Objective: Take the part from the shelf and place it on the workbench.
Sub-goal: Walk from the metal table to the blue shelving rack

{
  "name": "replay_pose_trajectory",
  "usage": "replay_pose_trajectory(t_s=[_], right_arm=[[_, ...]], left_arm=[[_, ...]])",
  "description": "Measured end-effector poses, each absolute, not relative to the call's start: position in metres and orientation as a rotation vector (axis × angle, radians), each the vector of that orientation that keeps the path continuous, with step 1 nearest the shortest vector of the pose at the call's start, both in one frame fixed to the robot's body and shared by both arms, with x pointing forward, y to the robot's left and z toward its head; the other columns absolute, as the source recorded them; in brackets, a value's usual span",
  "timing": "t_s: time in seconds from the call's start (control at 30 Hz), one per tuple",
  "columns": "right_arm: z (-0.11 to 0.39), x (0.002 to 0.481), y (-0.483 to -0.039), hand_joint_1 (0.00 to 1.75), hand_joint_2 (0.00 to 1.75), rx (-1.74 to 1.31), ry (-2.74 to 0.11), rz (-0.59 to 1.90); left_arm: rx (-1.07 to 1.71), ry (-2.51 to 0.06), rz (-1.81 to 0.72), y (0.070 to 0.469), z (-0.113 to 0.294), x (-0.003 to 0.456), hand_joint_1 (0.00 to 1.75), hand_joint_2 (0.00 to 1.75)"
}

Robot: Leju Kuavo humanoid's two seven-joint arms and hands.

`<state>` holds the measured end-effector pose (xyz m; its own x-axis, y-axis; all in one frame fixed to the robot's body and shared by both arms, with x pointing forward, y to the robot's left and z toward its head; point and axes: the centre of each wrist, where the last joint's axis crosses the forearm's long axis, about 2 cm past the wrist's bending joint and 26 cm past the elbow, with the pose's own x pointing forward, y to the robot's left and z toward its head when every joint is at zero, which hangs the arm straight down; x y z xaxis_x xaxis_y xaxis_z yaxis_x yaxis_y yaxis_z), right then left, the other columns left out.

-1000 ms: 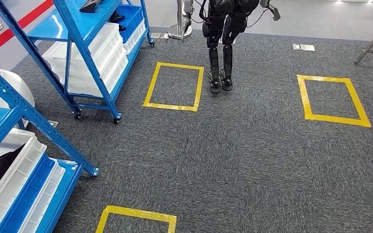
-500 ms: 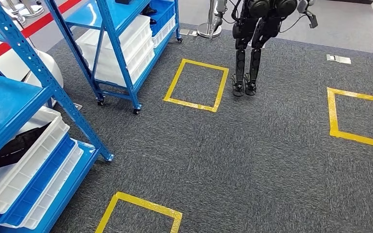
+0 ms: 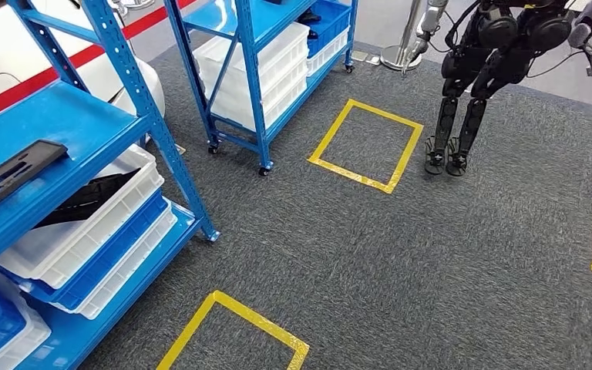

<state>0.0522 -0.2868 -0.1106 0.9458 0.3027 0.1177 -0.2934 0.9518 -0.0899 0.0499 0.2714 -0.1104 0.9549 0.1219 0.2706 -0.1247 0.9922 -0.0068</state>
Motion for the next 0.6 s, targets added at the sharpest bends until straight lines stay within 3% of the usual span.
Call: replay_pose_trajectory(t_s=[0.6], right_arm=[[-0.1098, 0.0576, -0.2852, 0.0, 0.0, -0.071, -0.149, 0.306]], left_arm=[[0.009, -0.282, 0.118, 0.2733, -0.1103, 0.0516, 0.0, 0.0]])
